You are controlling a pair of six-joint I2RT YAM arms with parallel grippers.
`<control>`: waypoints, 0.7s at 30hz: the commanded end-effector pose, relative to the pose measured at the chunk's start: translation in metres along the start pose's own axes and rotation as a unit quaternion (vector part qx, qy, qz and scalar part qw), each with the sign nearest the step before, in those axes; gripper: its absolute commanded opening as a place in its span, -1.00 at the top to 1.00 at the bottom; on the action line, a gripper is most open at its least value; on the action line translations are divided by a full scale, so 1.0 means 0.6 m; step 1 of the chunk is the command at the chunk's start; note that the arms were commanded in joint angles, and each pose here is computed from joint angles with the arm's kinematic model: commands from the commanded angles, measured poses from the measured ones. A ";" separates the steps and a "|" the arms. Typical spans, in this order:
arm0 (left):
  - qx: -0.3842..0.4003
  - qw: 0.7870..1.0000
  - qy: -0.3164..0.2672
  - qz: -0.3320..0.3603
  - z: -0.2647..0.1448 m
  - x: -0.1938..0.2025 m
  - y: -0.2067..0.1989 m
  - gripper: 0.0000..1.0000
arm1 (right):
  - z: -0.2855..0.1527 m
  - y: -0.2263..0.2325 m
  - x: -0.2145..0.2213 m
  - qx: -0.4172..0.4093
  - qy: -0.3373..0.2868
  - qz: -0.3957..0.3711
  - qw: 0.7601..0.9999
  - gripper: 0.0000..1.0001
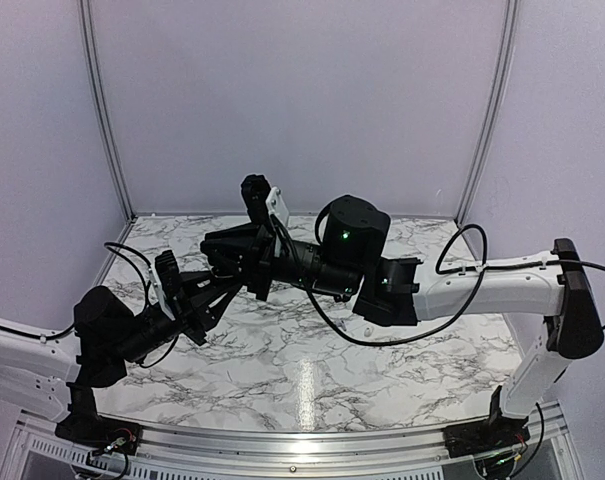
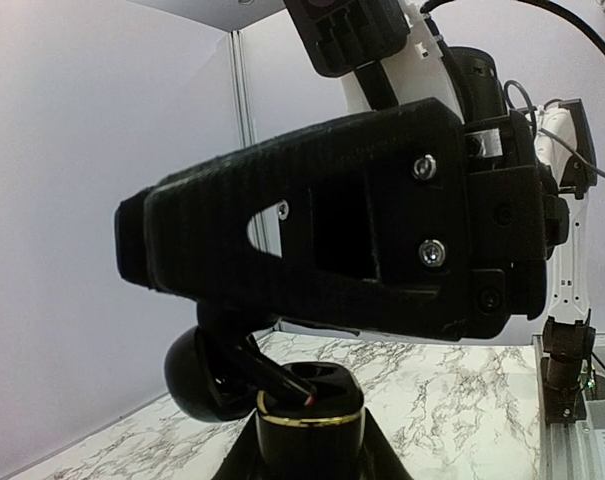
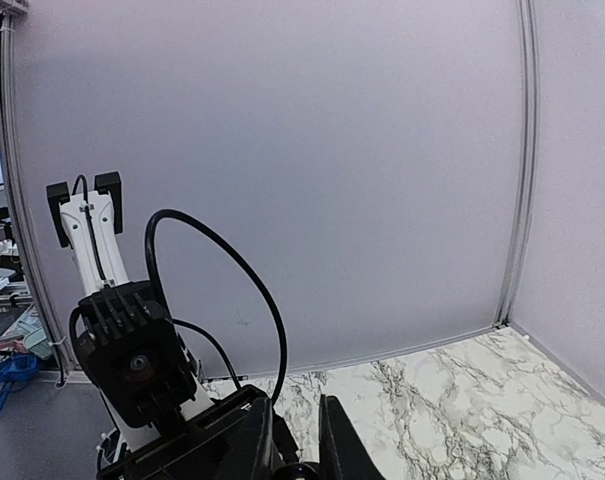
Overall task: Insert the wireless bluetooth earbuds into the charging case
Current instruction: Insert the left earbud into the left side groove of the charging case.
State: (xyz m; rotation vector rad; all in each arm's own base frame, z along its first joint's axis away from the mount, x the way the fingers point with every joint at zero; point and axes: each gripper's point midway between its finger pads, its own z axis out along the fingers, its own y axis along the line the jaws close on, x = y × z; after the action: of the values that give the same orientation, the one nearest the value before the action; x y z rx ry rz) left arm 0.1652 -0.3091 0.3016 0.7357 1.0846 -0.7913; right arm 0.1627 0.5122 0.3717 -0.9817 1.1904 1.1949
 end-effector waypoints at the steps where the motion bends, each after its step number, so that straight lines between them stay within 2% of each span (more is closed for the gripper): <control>1: 0.006 0.998 -0.057 -0.010 0.009 -0.065 0.005 1.00 | 0.000 0.020 0.054 -0.021 0.049 0.012 0.999 0.76; 13: -0.008 0.996 -0.075 -0.039 0.004 -0.075 0.024 1.00 | -0.033 0.011 0.021 0.008 0.002 -0.017 1.000 0.83; 21: -0.013 0.995 -0.083 -0.050 0.005 -0.080 0.031 1.00 | -0.032 0.014 0.026 0.002 -0.005 -0.038 0.999 0.84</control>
State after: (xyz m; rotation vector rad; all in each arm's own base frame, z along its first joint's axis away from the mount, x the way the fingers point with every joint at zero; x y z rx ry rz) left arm 0.1675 -0.3076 0.3023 0.7148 1.1057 -0.8727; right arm 0.1605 0.4937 0.3665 -0.9609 1.1339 1.1369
